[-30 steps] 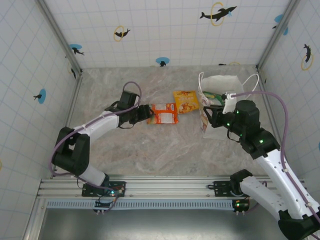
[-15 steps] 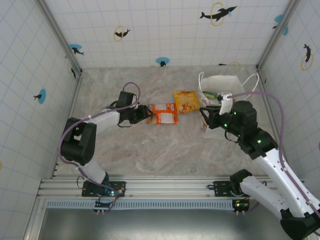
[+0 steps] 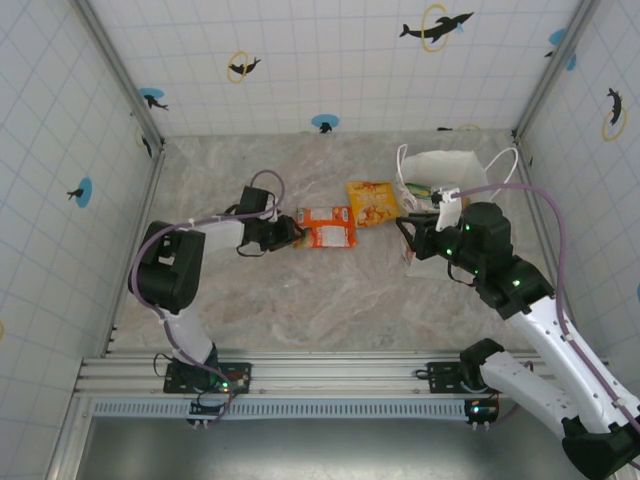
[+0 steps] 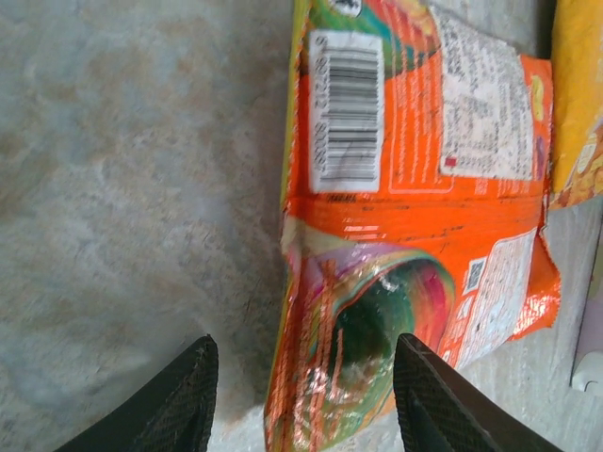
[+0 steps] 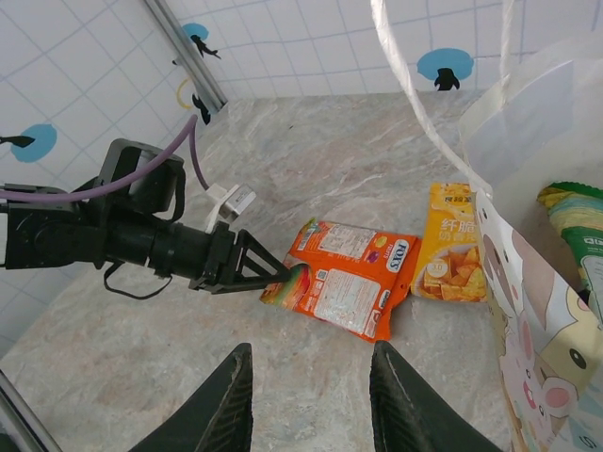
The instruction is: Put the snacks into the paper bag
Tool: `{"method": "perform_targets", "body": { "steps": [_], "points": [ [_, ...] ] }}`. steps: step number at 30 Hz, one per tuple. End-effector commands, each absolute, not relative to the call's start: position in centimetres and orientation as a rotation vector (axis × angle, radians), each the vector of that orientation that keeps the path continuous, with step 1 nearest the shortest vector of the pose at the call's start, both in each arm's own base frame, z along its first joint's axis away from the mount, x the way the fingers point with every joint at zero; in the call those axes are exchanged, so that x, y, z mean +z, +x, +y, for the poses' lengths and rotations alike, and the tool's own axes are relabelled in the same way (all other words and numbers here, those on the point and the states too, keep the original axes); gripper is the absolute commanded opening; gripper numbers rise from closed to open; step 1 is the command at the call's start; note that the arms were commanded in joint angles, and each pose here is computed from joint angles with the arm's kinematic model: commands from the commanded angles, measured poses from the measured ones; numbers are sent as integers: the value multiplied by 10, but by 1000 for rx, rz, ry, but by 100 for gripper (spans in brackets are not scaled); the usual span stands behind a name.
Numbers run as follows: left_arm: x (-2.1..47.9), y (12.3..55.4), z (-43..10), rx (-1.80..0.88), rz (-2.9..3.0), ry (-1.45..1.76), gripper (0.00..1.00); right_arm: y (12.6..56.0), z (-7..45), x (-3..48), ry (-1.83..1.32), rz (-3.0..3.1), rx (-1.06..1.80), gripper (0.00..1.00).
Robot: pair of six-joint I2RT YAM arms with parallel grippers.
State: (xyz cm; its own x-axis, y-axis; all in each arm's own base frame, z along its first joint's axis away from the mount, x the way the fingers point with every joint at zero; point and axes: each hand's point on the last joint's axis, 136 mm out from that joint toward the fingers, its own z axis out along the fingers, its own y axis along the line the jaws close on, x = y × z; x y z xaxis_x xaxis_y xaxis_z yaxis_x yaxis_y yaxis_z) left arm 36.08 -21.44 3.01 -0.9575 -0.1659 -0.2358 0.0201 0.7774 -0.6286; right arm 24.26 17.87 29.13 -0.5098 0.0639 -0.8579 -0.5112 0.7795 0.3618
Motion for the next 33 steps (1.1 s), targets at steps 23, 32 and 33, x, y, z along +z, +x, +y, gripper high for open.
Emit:
{"method": "perform_targets", "body": {
  "steps": [23, 32, 33],
  "points": [
    [51, 373, -232, -1066, 2598, 75, 0, 242, 181, 304, -383, 1904, 730, 36],
    [117, 355, -225, -964, 2498, 326, 0, 240, 189, 317, -446, 1830, 748, 36],
    [123, 353, -224, -926, 2482, 401, 0, 239, 191, 317, -456, 1827, 748, 36]
  ]
}}
